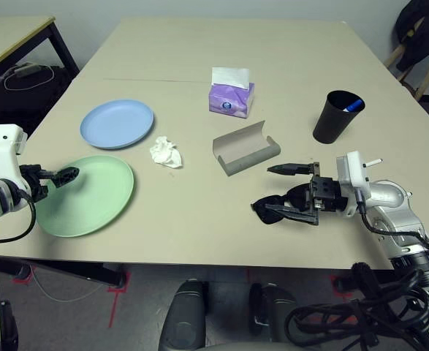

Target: Organize and tidy the items on the table.

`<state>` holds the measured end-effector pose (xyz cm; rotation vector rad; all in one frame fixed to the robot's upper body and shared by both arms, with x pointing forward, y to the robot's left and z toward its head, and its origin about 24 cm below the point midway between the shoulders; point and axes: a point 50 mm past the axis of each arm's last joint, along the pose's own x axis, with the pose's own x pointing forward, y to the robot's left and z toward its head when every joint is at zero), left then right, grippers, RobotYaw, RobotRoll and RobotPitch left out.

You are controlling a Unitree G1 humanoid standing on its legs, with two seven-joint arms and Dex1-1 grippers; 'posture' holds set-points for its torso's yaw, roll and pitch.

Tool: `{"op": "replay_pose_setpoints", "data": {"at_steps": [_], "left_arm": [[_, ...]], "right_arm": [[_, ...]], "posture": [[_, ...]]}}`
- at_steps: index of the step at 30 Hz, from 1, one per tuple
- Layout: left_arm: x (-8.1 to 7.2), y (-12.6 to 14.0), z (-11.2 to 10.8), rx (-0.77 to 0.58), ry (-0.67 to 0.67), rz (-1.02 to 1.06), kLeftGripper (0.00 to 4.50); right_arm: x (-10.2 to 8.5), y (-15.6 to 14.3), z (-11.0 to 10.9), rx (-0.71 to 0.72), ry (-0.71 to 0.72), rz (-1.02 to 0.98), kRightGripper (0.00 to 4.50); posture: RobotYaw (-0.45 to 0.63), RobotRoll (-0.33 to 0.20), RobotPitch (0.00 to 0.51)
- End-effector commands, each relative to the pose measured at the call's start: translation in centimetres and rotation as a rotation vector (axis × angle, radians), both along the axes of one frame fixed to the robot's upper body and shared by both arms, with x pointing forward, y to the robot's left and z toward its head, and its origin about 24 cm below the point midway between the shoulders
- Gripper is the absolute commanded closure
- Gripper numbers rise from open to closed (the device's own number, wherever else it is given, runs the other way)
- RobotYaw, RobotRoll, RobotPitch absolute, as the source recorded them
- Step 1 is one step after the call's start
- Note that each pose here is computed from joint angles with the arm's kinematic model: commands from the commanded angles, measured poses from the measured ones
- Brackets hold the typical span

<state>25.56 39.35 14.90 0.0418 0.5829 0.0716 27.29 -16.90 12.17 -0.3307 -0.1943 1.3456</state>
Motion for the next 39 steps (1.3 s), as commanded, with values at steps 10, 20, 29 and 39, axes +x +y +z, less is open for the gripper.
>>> {"op": "replay_pose_setpoints", "data": {"at_steps": [10,20,29,39], "left_arm": [[-2.1,2.3,-1.0,0.032,0.132,0.073,0.18],[-2.6,2.0,-0.4,-0.052,0.197,0.045,3.74],[-2.4,1.9,1.2,-0.07,0.218,0.023,4.49],[-2.5,1.5,2.3,-0.176,0.222,0.038,4.49]], "right_arm": [[-0.3,0.7,0.2,0.003,-0.005,0.015,0.0],[-0.3,1.0,0.4,0.005,-0.01,0.013,0.0],[-0.3,1.2,0.5,0.006,-0.013,0.012,0.0],[-0.2,1.3,0.6,0.007,-0.019,0.009,0.0]], "posture": [[0.17,0.0,0.099],[0.17,0.0,0.1],[0.17,0.0,0.1],[0.17,0.0,0.1]]}}
